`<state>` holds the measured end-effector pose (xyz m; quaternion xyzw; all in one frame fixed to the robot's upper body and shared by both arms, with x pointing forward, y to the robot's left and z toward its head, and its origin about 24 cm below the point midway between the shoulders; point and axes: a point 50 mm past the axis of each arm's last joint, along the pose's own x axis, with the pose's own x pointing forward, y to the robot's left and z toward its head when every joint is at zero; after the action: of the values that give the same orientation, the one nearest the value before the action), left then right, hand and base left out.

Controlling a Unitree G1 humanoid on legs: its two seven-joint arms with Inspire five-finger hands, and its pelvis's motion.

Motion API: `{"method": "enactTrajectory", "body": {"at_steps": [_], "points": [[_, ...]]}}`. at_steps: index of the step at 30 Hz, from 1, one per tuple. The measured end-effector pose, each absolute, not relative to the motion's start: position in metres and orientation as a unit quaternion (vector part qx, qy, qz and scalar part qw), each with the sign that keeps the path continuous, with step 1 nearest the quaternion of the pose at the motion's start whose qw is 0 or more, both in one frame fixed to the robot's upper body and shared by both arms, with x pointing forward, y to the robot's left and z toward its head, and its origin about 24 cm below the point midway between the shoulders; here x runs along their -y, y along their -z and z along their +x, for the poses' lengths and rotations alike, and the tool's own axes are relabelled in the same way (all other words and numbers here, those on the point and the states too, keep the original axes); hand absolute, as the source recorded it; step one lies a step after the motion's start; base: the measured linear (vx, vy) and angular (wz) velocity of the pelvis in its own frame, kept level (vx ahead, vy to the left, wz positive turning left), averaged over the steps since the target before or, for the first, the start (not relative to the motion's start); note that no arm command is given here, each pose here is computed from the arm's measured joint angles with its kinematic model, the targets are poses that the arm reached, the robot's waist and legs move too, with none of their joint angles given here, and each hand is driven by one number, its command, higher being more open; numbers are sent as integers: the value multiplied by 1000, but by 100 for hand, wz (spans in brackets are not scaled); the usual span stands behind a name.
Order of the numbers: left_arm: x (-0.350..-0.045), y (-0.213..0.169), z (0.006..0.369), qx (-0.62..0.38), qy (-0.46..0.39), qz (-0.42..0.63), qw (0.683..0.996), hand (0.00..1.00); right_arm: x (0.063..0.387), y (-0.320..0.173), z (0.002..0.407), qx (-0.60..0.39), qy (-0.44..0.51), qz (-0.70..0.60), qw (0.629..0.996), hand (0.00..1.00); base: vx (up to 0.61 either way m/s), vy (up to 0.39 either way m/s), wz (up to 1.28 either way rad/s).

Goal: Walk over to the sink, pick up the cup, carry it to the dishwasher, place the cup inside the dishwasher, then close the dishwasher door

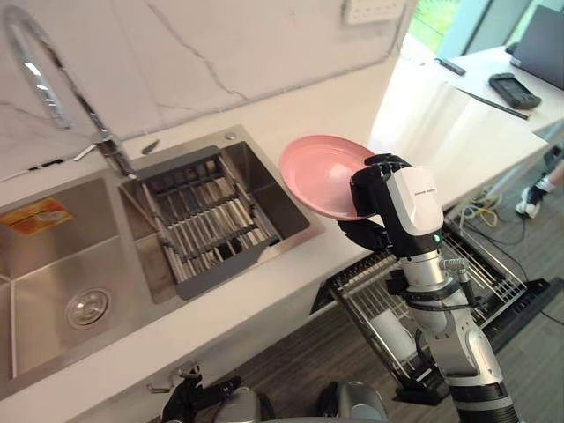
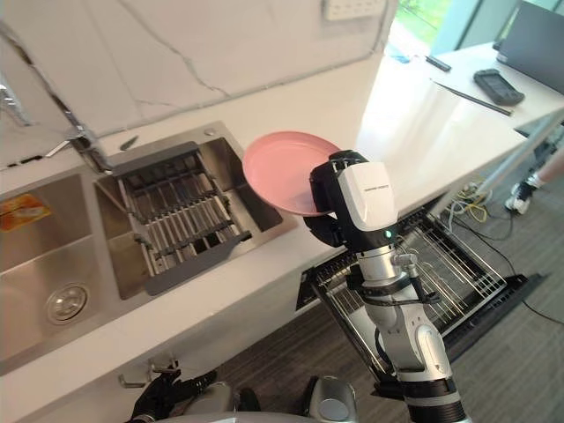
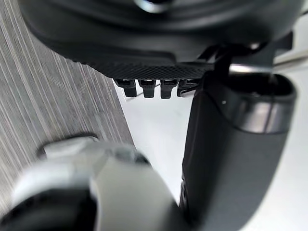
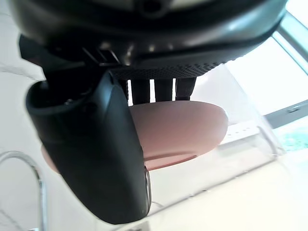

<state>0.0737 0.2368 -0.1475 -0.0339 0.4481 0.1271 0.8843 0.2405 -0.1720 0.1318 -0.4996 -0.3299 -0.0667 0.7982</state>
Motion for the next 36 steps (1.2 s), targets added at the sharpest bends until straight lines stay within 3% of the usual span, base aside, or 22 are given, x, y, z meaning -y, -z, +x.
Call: {"method": "enactTrajectory", "body": {"at_steps": [6,14,22,36], "points": [[-247,149,58,-476,-148,-29,866,100,196,-128,243,287,105,-515,801,0,-8,-40,-39],[-244,151,47,-481,-144,-32,864,100,202,-116,224,253,110,-508,816,0,-18,73,-12],[-233,152,46,-479,-117,-33,869,100,236,-69,200,117,180,-495,842,0,-46,83,-3],[-224,154,54,-472,-118,-46,873,100,243,-34,178,40,291,-421,858,0,-15,16,-6]]}}
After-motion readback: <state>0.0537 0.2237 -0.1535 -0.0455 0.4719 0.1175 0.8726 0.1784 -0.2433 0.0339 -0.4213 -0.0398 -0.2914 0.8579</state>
